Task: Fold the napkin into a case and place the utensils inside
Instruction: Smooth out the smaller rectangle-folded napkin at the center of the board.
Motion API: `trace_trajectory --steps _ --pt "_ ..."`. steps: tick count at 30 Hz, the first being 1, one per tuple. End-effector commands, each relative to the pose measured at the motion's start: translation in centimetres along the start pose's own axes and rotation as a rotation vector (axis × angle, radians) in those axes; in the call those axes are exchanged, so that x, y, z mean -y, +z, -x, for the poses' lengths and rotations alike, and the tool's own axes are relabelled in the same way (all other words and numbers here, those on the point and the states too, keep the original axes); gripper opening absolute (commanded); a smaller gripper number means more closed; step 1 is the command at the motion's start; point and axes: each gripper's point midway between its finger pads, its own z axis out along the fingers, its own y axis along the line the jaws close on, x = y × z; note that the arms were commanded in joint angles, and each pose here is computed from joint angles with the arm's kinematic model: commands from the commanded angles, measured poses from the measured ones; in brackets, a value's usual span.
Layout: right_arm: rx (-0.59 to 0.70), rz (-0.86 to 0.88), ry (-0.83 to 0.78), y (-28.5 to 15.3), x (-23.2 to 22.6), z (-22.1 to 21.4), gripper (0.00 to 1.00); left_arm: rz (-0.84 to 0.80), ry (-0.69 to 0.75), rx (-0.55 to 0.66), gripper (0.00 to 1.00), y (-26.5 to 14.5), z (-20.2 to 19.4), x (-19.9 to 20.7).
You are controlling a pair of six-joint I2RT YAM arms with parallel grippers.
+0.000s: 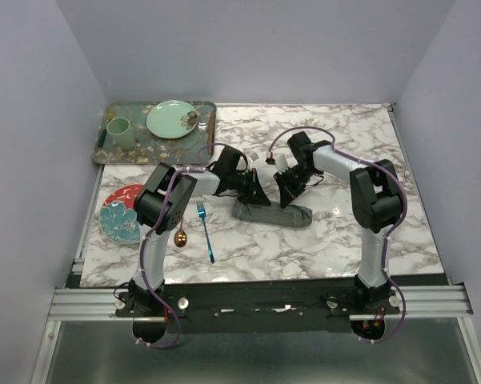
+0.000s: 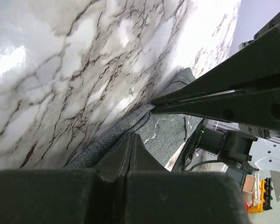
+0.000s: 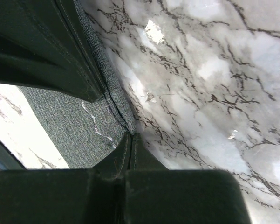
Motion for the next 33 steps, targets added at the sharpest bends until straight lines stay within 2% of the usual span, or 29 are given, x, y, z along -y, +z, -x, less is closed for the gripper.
trace_trajectory --steps 1,9,15,18,21,22,24,30,33 --pt "0.025 -0.143 -0.086 0.0 2.9 0.7 0.01 -0.076 0.076 0.037 0.00 -0.4 0.6 2.5" --pt "0.054 -0.171 -0.118 -0.4 3.3 1.9 0.01 -0.117 0.074 0.038 0.00 -0.5 0.2 3.2" --pt "0.097 -0.196 -0.157 -1.5 2.8 2.8 0.01 -0.006 -0.097 -0.011 0.00 1.3 -0.6 -1.8" --pt "0.162 -0.260 -0.171 -4.2 2.4 4.3 0.11 0.042 -0.150 -0.021 0.00 1.8 -1.2 -4.0" --pt "0.229 -0.361 -0.197 -7.6 2.2 5.5 0.25 0.069 -0.167 -0.027 0.00 1.9 -1.6 -4.9" --pt "0.229 -0.381 -0.204 -7.8 2.2 5.2 0.40 0.071 -0.166 -0.027 0.00 1.9 -1.6 -5.0" --pt "0.224 -0.446 -0.210 -8.8 2.5 4.6 0.47 0.071 -0.161 -0.027 0.00 1.9 -1.5 -5.0" --pt "0.165 -0.493 -0.209 -8.5 2.6 1.6 0.47 0.075 -0.151 -0.027 0.00 1.9 -1.5 -5.1" --pt "0.161 -0.467 -0.222 -8.0 1.6 1.1 0.38 0.081 -0.151 -0.031 0.00 1.9 -1.6 -5.3"
